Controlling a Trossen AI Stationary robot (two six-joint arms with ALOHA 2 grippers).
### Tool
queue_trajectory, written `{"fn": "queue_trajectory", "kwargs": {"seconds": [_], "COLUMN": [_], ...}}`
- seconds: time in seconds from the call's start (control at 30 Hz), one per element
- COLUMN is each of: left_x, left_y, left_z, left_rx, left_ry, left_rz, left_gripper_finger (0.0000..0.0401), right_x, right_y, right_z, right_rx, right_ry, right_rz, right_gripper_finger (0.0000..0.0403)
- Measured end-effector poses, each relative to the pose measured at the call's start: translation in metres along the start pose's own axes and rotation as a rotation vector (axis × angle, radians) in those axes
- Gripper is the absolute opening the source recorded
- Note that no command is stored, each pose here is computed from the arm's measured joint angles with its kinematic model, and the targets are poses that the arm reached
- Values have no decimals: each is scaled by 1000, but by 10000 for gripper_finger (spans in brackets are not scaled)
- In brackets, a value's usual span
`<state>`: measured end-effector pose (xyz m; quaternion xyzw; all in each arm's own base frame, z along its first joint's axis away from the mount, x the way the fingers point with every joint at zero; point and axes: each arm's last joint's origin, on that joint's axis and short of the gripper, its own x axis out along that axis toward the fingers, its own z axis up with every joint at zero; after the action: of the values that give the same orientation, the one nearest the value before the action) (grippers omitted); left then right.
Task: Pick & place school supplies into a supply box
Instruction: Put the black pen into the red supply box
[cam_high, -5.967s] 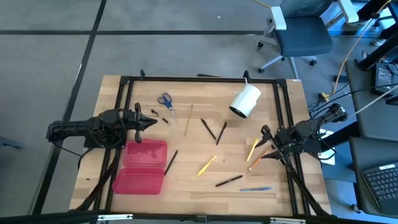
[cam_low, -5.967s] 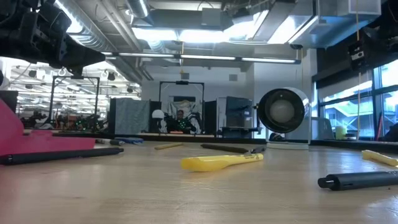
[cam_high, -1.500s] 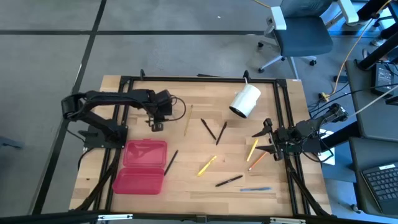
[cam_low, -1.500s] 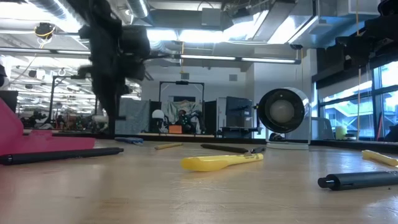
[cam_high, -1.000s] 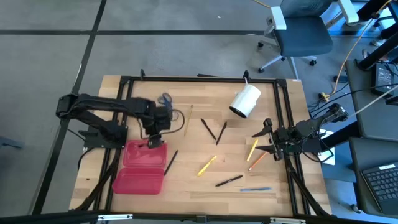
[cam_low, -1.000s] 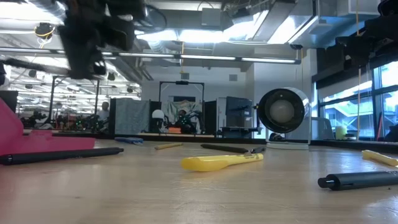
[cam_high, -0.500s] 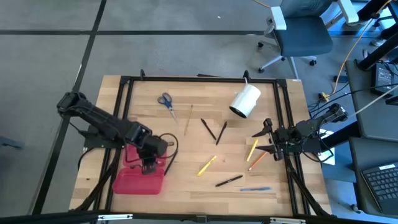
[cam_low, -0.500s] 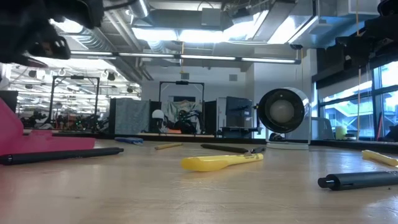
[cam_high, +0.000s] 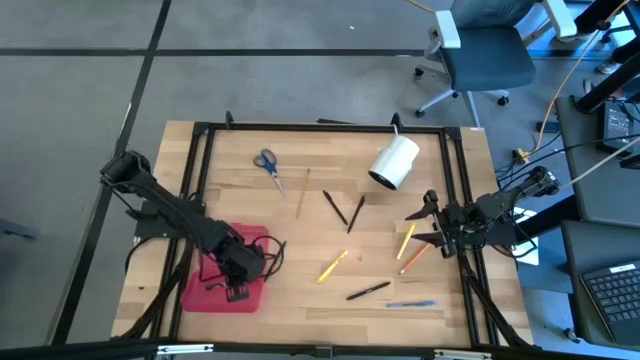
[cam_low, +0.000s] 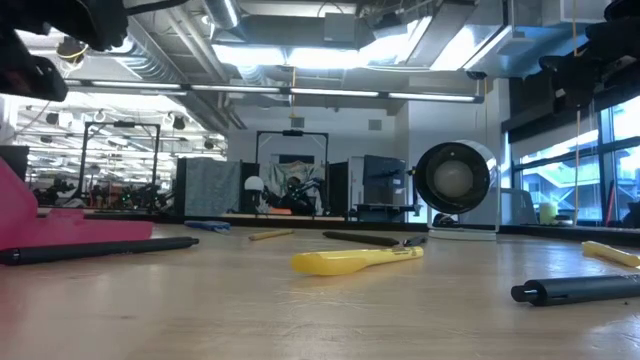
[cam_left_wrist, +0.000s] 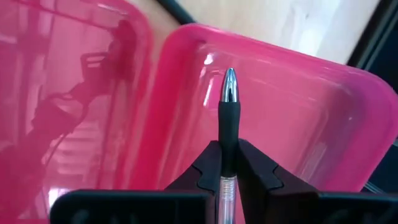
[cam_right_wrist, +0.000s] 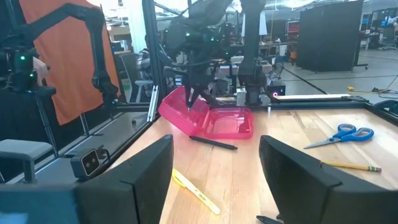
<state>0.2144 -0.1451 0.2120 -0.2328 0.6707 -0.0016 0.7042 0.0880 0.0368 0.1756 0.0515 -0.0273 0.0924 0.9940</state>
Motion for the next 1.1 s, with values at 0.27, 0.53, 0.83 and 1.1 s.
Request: {"fn": "queue_trajectory", "kwargs": {"seconds": [0.27,0.53,0.83,1.1], "left_x": [20,43,69,76], "left_y": [-4,-3,-5,-3], "left_z": [2,6,14,15], "left_rx": [18,38,55,56], "left_ry": [47,130,144,150], "left_rz": [37,70,75,107], "left_gripper_finger": [22,22,27,58], "right_x": [0,0,0,0], "right_y": [0,0,0,0], "right_z": [0,0,0,0], "right_rx": [0,0,0,0], "right_ry": [0,0,1,1], "right_rz": [0,1,0,1], "right_gripper_finger": [242,242,242,242]}}
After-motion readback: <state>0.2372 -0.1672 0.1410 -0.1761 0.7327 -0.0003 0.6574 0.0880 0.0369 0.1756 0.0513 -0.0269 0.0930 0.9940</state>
